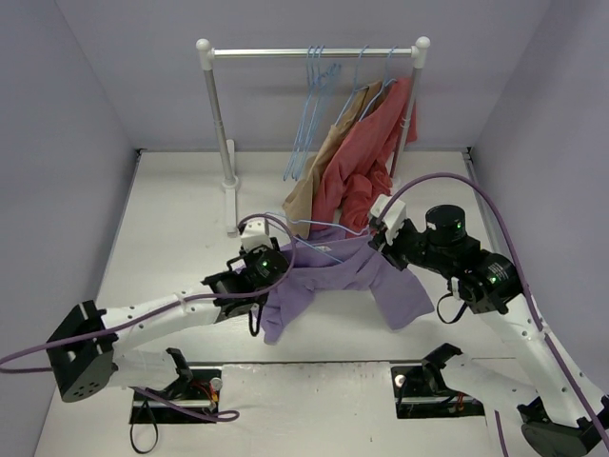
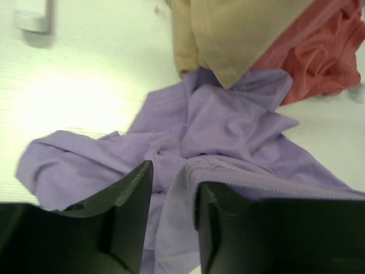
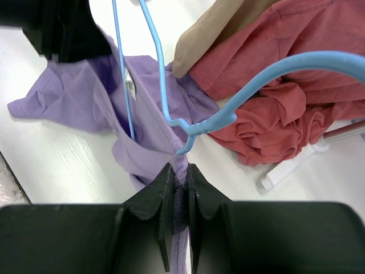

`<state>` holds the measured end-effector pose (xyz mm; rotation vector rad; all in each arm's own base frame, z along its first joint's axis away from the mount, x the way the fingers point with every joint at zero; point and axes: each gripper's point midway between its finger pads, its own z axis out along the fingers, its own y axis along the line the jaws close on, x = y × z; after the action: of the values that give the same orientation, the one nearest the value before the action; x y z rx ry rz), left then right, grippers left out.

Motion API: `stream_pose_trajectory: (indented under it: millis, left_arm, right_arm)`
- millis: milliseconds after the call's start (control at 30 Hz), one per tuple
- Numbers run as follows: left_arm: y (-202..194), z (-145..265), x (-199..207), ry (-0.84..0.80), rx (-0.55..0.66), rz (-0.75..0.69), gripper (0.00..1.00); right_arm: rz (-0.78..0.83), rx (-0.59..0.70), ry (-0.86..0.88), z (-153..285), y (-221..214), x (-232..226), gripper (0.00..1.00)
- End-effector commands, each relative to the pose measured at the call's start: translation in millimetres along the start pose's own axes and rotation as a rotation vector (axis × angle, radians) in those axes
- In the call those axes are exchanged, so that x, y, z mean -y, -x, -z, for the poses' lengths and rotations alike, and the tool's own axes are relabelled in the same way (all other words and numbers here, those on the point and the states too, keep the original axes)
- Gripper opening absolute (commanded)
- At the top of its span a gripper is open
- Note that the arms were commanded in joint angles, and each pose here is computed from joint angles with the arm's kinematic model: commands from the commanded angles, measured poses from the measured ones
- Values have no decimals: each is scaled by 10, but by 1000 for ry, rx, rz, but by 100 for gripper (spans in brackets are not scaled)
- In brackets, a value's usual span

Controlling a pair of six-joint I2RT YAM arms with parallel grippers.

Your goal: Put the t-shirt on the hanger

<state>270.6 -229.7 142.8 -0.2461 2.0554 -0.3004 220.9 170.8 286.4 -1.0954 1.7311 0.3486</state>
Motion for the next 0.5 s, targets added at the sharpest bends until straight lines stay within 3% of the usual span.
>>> stream_pose_trajectory:
  millis: [0, 67, 467]
  left_arm:
    - [465, 79, -171, 28, 51, 2, 23]
    - [583, 115, -228, 31, 61, -3, 18]
    - [1327, 314, -395, 64, 95, -120, 18]
  right_arm:
    - [15, 86, -46, 54, 215, 78, 0]
    - [16, 86, -48, 54, 218, 82, 0]
    - [10, 72, -12, -6, 167, 1, 0]
